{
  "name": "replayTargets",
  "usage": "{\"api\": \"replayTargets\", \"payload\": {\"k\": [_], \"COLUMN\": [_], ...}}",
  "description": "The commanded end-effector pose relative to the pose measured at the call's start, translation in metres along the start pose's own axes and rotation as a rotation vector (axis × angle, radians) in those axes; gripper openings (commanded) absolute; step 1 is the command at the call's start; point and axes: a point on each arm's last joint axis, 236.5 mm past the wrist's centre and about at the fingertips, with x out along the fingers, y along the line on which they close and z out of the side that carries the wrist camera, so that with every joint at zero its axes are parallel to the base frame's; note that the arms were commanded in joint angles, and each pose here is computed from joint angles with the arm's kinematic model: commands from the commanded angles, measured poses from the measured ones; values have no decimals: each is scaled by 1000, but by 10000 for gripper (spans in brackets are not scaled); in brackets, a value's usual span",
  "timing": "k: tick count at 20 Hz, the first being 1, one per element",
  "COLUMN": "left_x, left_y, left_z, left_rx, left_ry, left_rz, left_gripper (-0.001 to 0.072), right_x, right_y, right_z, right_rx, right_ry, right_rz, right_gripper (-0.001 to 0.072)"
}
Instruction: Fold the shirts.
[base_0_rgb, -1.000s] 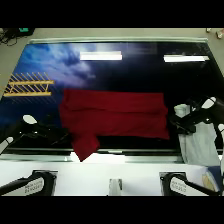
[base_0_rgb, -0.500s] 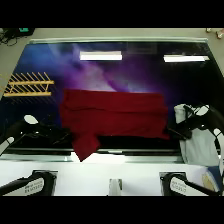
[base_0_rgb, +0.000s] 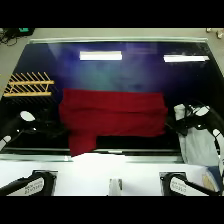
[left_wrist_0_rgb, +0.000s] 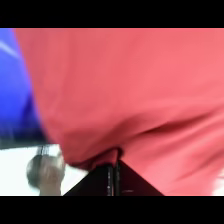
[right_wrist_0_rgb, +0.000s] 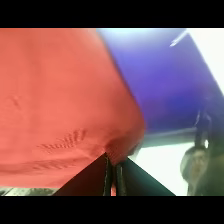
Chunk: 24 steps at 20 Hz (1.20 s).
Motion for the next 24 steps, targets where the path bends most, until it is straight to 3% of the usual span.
{"api": "replayTargets", "payload": {"k": [1, 8, 20, 21, 22, 23, 24], "left_x": [-43, -98, -67, -62, -58, -58, -62], "left_y": [-28, -59, -58, -55, -53, -53, -53], "left_z": [35, 143, 252, 250, 248, 245, 241], "left_rx": [101, 218, 182, 174, 163, 161, 165], "left_ry": [-91, -267, -187, -170, -153, -141, -126], "left_rz": [-23, 17, -15, -15, -17, -17, -18], "left_gripper": [31, 31, 34, 76, 289, 583, 672], "right_x": [-26, -85, -15, -14, -14, -16, -21], "right_y": [17, 93, 82, 82, 85, 89, 90], "right_z": [23, 147, 184, 184, 185, 185, 184], "right_rx": [-71, -125, -15, -15, -10, -26, -73], "right_ry": [-50, -456, -347, -347, -349, -350, -351], "right_rz": [27, 59, 17, 17, 29, 40, 34], "right_gripper": [20, 19, 23, 64, 241, 469, 596]}}
